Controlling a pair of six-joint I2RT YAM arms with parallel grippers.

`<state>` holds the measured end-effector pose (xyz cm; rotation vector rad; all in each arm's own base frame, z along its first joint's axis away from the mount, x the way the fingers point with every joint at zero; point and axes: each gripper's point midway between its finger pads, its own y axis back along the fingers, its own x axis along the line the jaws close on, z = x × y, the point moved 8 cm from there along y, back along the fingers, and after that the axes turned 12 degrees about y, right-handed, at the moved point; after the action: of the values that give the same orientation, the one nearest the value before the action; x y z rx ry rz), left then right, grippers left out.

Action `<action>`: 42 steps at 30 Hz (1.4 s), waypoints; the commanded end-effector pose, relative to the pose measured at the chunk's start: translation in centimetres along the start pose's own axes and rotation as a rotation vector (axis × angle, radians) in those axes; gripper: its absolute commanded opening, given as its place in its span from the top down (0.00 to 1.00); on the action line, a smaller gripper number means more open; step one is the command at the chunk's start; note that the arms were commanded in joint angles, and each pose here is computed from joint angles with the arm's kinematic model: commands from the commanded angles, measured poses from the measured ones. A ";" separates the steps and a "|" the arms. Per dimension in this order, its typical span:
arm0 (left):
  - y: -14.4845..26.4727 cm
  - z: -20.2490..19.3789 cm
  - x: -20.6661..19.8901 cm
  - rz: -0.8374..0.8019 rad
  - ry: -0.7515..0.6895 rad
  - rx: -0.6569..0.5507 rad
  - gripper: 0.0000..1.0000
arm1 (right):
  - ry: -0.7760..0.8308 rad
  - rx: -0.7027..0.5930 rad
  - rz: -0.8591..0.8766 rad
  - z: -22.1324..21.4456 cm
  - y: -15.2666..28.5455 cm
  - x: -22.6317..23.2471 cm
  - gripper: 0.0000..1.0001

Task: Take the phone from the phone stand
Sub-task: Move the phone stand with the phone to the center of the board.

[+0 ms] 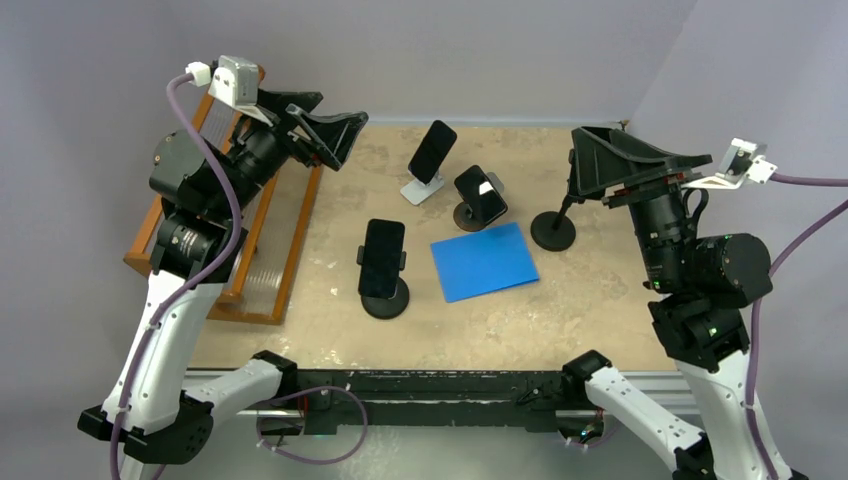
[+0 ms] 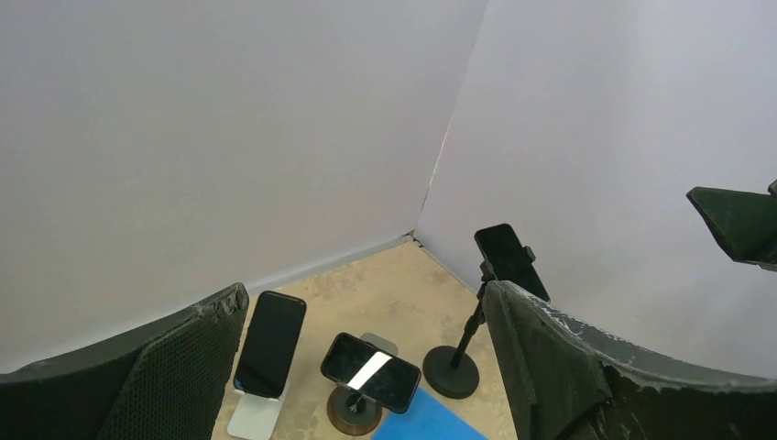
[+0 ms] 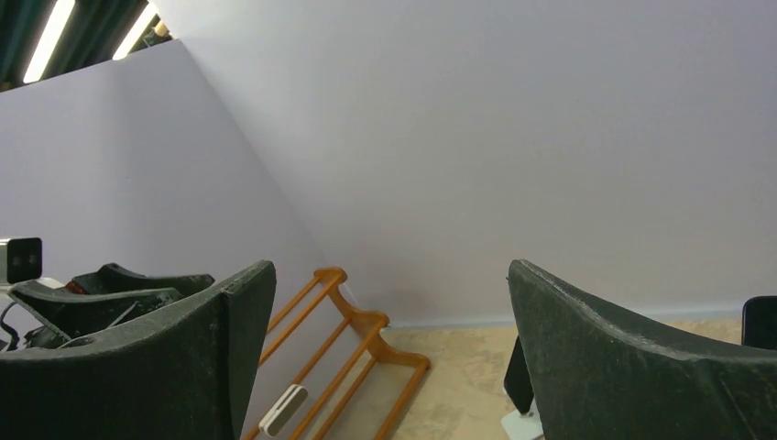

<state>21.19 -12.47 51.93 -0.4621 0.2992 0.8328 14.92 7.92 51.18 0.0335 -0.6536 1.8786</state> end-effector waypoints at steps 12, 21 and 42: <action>4.6 -1.0 0.0 -0.006 -0.073 -0.109 0.00 | 0.102 0.046 0.056 -2.1 -2.3 0.0 0.08; 7.1 -5.6 1.6 -0.031 -0.122 -0.034 0.00 | 0.104 0.180 0.009 -7.1 -3.1 -1.0 0.11; 10.2 -11.2 3.2 0.062 0.053 0.175 0.00 | -0.063 0.333 0.162 -18.0 1.5 2.1 0.03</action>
<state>15.34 -10.53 38.46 -0.2954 0.3900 0.8264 19.10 17.33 34.74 0.2225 -0.1698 2.0567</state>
